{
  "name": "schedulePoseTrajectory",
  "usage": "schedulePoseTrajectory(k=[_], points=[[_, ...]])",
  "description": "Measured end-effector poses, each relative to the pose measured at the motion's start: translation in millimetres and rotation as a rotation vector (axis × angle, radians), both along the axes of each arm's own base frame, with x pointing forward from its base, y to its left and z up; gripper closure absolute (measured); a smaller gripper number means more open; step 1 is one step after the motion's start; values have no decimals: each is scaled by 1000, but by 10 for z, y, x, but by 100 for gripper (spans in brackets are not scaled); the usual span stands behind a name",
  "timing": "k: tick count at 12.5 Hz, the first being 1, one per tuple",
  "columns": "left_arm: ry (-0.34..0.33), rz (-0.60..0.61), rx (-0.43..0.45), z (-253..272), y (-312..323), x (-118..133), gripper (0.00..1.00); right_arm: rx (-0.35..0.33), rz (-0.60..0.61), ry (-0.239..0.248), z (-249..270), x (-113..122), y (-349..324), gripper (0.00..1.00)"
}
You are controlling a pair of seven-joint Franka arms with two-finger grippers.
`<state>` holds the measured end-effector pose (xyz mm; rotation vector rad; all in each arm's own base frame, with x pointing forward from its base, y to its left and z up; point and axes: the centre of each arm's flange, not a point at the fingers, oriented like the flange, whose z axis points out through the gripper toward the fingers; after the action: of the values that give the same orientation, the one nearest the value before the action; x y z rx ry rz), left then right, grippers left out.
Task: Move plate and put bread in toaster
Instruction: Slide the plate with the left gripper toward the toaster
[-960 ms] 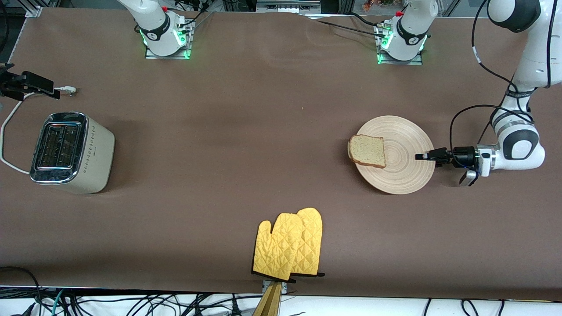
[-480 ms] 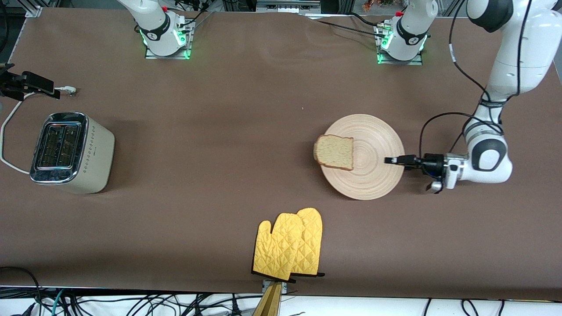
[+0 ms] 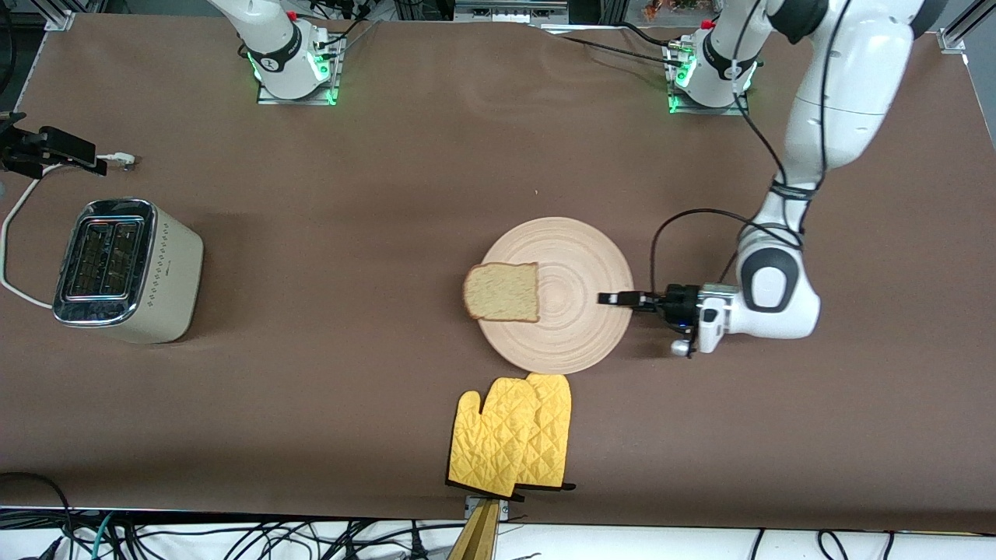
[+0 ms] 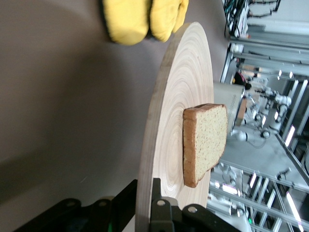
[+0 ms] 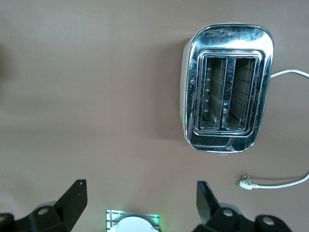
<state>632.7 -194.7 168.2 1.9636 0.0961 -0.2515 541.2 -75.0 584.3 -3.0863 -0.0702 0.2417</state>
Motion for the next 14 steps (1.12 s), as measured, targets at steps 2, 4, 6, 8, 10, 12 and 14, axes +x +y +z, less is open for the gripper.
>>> schedulePoseTrajectory(k=[2, 4, 6, 8, 10, 12, 14], points=[[-8, 9, -2, 10, -487, -75, 85, 0, 0, 0, 0, 0, 0, 0], [-25, -18, -23, -52, -791, -180, 85, 0, 0, 0, 0, 0, 0, 0], [-101, -64, -35, -129, -889, -213, 85, 0, 0, 0, 0, 0, 1, 0], [-183, -100, -42, -286, -851, -230, 85, 0, 0, 0, 0, 0, 0, 0], [-212, -83, -65, -410, -831, -231, 85, 0, 0, 0, 0, 0, -3, 0], [-210, -53, -96, -469, -930, -243, 85, 0, -1, 0, 0, 0, -3, 0], [-210, -61, -98, -536, -1125, -296, 85, 1, -1, 0, 0, 0, -2, 0]])
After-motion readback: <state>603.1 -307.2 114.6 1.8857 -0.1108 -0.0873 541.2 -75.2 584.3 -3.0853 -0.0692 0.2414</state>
